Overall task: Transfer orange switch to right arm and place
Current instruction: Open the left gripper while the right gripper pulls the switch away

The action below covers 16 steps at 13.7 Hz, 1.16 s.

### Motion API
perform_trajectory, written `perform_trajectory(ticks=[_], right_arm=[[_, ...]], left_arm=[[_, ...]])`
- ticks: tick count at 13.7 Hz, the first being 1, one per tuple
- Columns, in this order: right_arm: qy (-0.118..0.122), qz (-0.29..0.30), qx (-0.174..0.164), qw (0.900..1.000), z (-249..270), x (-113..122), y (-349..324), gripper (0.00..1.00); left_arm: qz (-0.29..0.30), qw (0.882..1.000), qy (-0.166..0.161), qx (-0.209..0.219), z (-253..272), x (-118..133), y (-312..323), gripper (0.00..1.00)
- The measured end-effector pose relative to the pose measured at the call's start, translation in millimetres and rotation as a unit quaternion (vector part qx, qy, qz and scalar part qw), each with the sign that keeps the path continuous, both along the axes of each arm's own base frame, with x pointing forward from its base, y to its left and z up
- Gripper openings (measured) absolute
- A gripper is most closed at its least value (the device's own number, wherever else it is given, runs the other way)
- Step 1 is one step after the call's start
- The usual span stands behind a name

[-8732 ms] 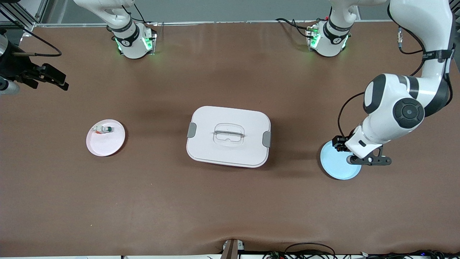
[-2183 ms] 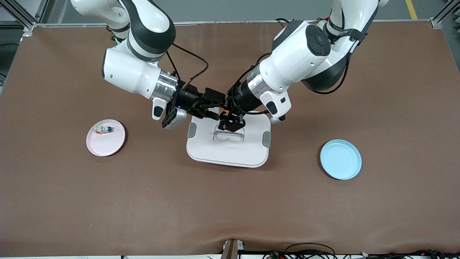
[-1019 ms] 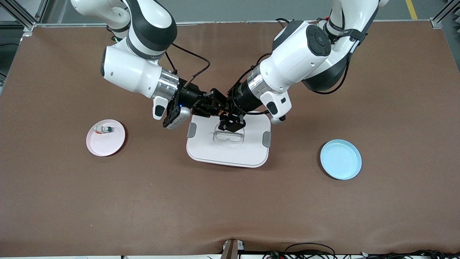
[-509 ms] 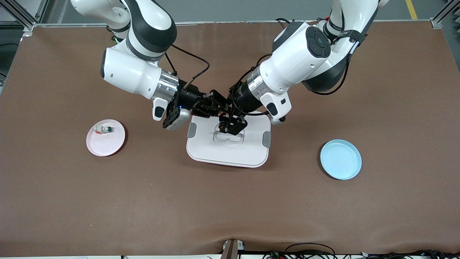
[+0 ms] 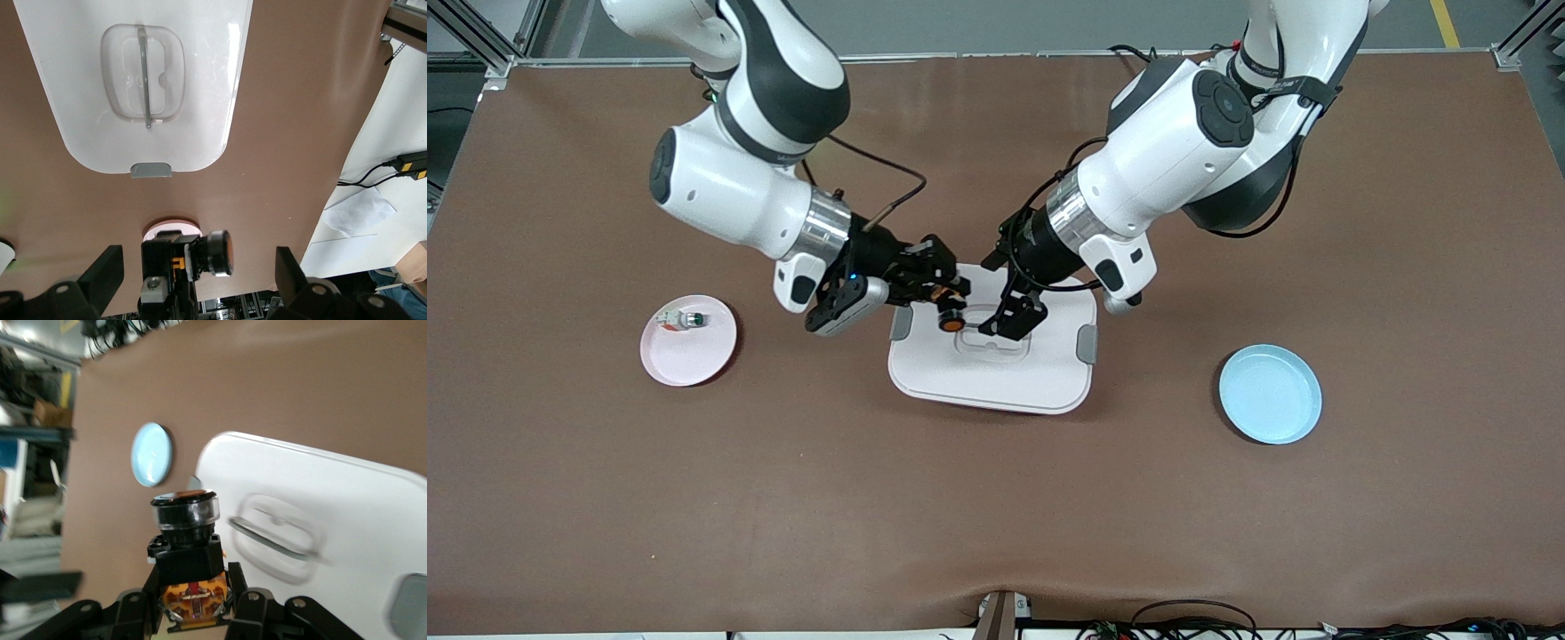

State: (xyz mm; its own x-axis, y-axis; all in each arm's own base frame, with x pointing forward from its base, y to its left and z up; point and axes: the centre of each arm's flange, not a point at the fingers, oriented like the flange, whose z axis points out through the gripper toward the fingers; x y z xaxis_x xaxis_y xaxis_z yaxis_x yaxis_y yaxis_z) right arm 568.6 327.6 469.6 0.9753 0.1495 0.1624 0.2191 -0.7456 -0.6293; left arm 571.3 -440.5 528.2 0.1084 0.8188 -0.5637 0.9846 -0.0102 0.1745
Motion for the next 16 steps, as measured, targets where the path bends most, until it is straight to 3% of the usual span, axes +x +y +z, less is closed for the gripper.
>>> perform_trajectory(ticks=[2,4,7,11,13,16], right_arm=[[-0.022,0.085,-0.035,0.996,-10,10,-38,0.41],[-0.047,0.153,-0.070,0.985,-19,18,-75,0.41],[-0.092,0.259,-0.159,0.948,-30,27,-118,0.41],[-0.107,0.369,-0.230,0.894,-44,33,-174,0.41],[-0.106,0.413,-0.242,0.872,-60,31,-198,0.41],[-0.118,0.462,-0.233,0.848,-87,29,-240,0.41]], left_arm=[[0.002,1.000,0.000,0.002,-2,3,3,1.00],[0.004,1.000,-0.001,0.011,-9,7,7,1.00],[0.009,0.999,0.001,0.035,-28,16,22,1.00],[-0.008,0.998,-0.001,0.061,-53,23,48,1.00],[-0.039,0.996,-0.016,0.081,-61,22,67,1.00],[-0.081,0.990,-0.039,0.109,-67,15,99,1.00]])
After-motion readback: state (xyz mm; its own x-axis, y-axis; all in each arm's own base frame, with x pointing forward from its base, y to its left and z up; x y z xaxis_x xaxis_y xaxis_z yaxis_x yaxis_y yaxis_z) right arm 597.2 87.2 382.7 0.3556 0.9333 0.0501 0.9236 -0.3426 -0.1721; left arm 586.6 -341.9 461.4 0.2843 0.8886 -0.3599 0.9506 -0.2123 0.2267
